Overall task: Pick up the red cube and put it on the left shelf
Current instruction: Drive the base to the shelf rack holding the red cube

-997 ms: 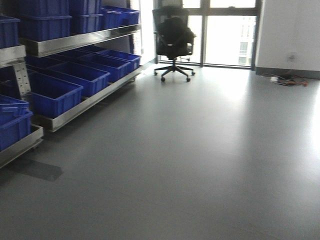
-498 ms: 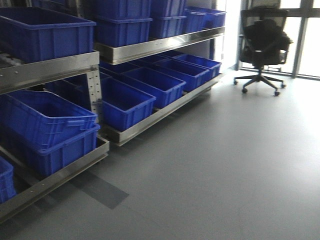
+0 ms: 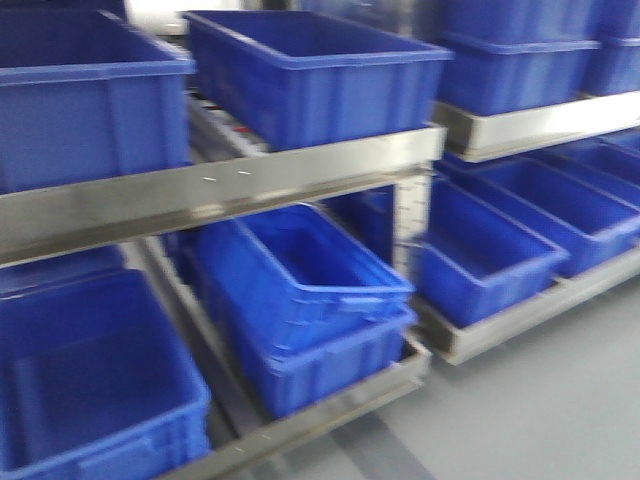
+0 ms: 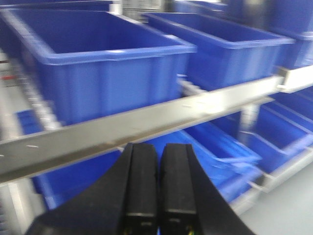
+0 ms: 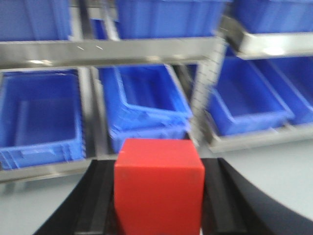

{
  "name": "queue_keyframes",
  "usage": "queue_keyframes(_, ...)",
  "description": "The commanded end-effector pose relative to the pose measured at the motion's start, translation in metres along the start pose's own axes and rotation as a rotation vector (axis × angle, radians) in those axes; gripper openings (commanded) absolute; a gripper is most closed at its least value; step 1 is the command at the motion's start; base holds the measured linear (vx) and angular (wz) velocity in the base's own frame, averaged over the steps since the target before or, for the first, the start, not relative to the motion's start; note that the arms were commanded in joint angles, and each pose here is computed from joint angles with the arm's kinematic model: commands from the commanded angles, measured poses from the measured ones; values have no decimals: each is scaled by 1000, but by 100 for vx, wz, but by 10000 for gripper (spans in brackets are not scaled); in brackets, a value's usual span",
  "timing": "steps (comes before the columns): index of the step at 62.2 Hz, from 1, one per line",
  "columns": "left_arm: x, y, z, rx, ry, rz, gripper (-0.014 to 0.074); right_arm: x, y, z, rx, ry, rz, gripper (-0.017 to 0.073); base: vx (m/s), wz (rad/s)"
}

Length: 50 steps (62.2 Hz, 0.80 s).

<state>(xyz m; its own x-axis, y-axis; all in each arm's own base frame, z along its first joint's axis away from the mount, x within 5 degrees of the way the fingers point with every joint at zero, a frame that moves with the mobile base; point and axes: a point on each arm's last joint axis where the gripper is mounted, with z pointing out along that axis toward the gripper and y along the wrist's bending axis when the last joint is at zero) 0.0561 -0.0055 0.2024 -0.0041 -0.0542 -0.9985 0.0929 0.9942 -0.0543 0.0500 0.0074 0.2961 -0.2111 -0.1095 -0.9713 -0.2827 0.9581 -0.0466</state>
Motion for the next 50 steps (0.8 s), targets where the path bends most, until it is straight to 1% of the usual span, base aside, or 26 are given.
queue_keyframes(1,-1,1,0,0,-77,-7,101,-15,0,-2,-5,-94,-25,123,55,91)
queue_keyframes(13,-1,1,0,0,-77,-7,101,-15,0,-2,-5,-94,-25,123,53,87)
queue_keyframes(24,-1,1,0,0,-77,-7,101,-15,0,-2,-5,-94,-25,123,48,71)
queue_keyframes(39,-1,1,0,0,-77,-7,101,-15,0,-2,-5,-94,-25,123,38,44)
queue_keyframes(50,-1,1,0,0,-77,-7,101,-15,0,-2,-5,-94,-25,123,27,27)
